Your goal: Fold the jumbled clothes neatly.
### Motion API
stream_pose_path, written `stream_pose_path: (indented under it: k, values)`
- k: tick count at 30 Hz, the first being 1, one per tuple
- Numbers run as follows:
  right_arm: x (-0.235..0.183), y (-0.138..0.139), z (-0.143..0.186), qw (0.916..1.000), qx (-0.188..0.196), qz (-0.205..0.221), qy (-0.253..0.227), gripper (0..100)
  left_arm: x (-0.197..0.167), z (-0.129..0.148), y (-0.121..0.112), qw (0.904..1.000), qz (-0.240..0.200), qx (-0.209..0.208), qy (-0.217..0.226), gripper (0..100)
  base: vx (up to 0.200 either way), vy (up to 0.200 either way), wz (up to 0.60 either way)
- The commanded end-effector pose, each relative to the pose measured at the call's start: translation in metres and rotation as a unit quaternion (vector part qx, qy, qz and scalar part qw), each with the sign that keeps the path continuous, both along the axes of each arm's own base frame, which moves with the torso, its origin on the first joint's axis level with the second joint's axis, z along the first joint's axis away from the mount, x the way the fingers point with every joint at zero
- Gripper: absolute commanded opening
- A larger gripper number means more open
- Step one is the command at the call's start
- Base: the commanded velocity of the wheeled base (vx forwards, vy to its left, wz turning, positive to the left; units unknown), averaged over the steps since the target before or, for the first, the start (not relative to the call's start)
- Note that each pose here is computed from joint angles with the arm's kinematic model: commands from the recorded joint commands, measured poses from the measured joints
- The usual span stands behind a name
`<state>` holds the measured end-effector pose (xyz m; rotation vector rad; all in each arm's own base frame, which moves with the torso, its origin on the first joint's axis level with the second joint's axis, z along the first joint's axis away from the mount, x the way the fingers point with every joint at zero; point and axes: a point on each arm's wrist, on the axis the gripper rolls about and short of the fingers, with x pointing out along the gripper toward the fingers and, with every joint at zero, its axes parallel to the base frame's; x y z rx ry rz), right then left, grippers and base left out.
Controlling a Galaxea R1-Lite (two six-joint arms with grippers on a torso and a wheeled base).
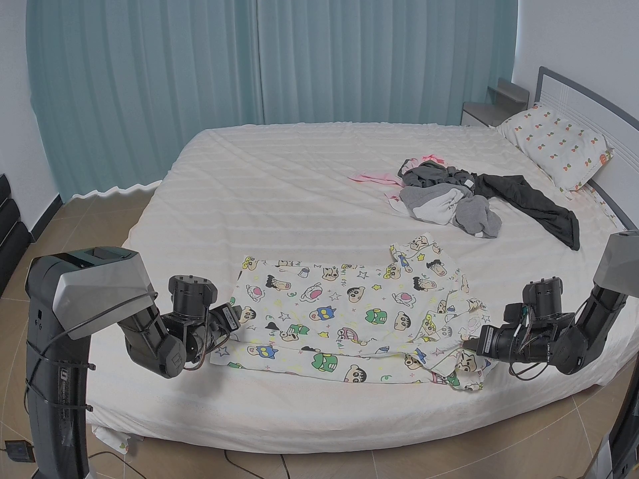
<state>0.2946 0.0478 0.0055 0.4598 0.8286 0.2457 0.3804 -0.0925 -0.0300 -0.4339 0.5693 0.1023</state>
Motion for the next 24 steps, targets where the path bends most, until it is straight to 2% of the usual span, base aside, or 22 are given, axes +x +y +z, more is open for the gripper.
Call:
stream_pose_path:
  k: [1, 9, 10, 12, 16, 17, 24]
  values:
    - [0.000, 0.001, -0.004, 1.0000, 0.000, 0.002, 0.004, 0, 0.001, 0.000, 0.006, 0.9999, 0.010, -0.004, 0.000, 100, 0.000, 0.000, 0.00]
    - [0.003, 0.002, -0.004, 0.9998, 0.018, -0.012, -0.007, 0, -0.017, 0.013, 0.026, 0.9994, 0.030, -0.012, 0.011, 100, 0.000, 0.000, 0.00]
    - [0.004, 0.002, -0.006, 0.9997, 0.019, -0.013, -0.005, 100, -0.020, 0.017, 0.031, 0.9992, 0.035, -0.016, 0.011, 100, 0.000, 0.000, 0.00]
    - [0.004, 0.002, -0.007, 0.9997, 0.018, -0.015, -0.002, 100, -0.027, 0.024, 0.038, 0.9986, 0.038, -0.035, 0.014, 100, 0.000, 0.000, 0.00]
    - [0.005, -0.002, -0.005, 0.9996, 0.019, -0.021, -0.005, 100, -0.050, 0.042, 0.054, 0.9935, 0.045, -0.102, 0.022, 100, 0.000, 0.000, 0.00]
    - [0.005, -0.002, -0.005, 0.9996, 0.019, -0.021, -0.005, 100, -0.050, 0.042, 0.054, 0.9935, 0.045, -0.102, 0.022, 100, 0.000, 0.000, 0.00]
    - [0.008, -0.027, 0.008, 0.9963, 0.009, -0.080, -0.031, 100, -0.098, 0.054, 0.064, 0.9783, 0.056, -0.198, 0.029, 100, 0.000, 0.000, 0.00]
